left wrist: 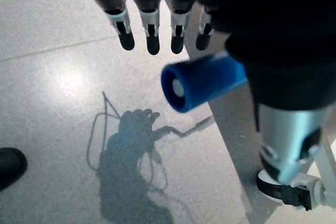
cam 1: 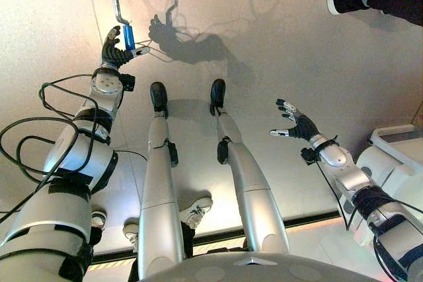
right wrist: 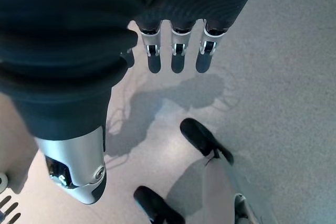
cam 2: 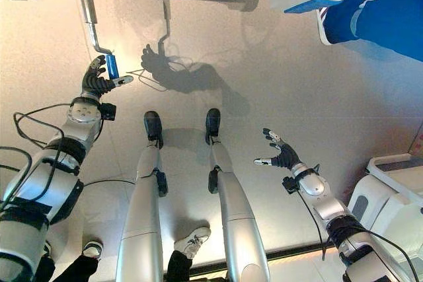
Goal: Raise the hospital bed
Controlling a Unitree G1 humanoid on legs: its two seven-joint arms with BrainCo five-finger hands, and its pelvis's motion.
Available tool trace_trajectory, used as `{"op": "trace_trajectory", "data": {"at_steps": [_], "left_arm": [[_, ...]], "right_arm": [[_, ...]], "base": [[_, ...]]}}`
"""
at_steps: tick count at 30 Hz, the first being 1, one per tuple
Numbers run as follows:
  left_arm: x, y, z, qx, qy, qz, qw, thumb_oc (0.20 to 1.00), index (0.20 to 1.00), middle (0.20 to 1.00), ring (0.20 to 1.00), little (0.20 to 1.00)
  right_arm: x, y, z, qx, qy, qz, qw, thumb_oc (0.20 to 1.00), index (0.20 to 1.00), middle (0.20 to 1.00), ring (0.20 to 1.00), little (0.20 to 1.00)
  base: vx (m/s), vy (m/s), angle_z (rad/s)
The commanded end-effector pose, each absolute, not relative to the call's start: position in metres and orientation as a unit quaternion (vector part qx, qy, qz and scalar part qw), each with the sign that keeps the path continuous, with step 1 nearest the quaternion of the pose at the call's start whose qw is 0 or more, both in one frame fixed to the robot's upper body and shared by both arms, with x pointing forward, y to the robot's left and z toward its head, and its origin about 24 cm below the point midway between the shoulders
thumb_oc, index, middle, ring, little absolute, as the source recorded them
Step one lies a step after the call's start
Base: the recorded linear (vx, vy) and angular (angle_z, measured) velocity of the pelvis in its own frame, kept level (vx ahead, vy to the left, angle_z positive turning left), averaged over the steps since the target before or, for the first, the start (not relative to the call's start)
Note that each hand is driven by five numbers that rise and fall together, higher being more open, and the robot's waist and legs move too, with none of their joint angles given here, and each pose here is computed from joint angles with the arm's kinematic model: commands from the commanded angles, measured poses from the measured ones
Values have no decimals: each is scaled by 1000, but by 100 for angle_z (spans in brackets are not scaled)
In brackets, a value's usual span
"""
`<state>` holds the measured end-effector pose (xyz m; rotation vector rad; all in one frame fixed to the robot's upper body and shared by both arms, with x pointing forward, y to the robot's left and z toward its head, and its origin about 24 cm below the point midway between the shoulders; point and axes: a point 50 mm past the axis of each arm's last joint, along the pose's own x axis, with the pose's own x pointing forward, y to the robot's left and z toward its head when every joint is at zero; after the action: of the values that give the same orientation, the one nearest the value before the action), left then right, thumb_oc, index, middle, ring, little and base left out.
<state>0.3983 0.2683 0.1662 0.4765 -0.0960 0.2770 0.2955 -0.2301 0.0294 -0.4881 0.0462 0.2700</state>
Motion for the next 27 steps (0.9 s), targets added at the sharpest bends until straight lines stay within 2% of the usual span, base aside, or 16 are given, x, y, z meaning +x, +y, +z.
{"op": "trace_trajectory", "data": {"at_steps": [1, 2, 3, 4, 5, 6, 27], "left_arm": [[401, 263, 177, 224, -73, 135, 963, 959, 959, 959, 959, 959], [401, 263, 177, 224, -73, 135, 963, 959, 959, 959, 959, 959], [401, 262, 178, 226, -75, 133, 962, 633, 633, 633, 633, 633], [402, 260, 180, 225, -78, 131, 962, 548, 548, 548, 548, 548], [402, 260, 180, 225, -78, 131, 962, 511, 511, 511, 511, 511], [402, 261, 179, 229, -77, 129, 962, 200, 200, 200, 200, 200], [403, 258, 182, 227, -83, 121, 963, 200, 200, 200, 200, 200]], "right_arm": [[275, -241, 24, -241, 28, 141, 960, 1000, 1000, 1000, 1000, 1000], [275, -241, 24, -241, 28, 141, 960, 1000, 1000, 1000, 1000, 1000], [274, -242, 22, -243, 33, 142, 959, 1000, 1000, 1000, 1000, 1000], [274, -242, 21, -245, 34, 142, 958, 1000, 1000, 1000, 1000, 1000], [274, -242, 21, -245, 34, 142, 958, 1000, 1000, 1000, 1000, 1000], [274, -242, 21, -248, 35, 143, 958, 1000, 1000, 1000, 1000, 1000], [272, -244, 18, -254, 43, 148, 955, 1000, 1000, 1000, 1000, 1000]], "base": [[0, 0, 0], [0, 0, 0], [0, 0, 0], [0, 0, 0], [0, 0, 0], [0, 0, 0], [0, 0, 0]]}}
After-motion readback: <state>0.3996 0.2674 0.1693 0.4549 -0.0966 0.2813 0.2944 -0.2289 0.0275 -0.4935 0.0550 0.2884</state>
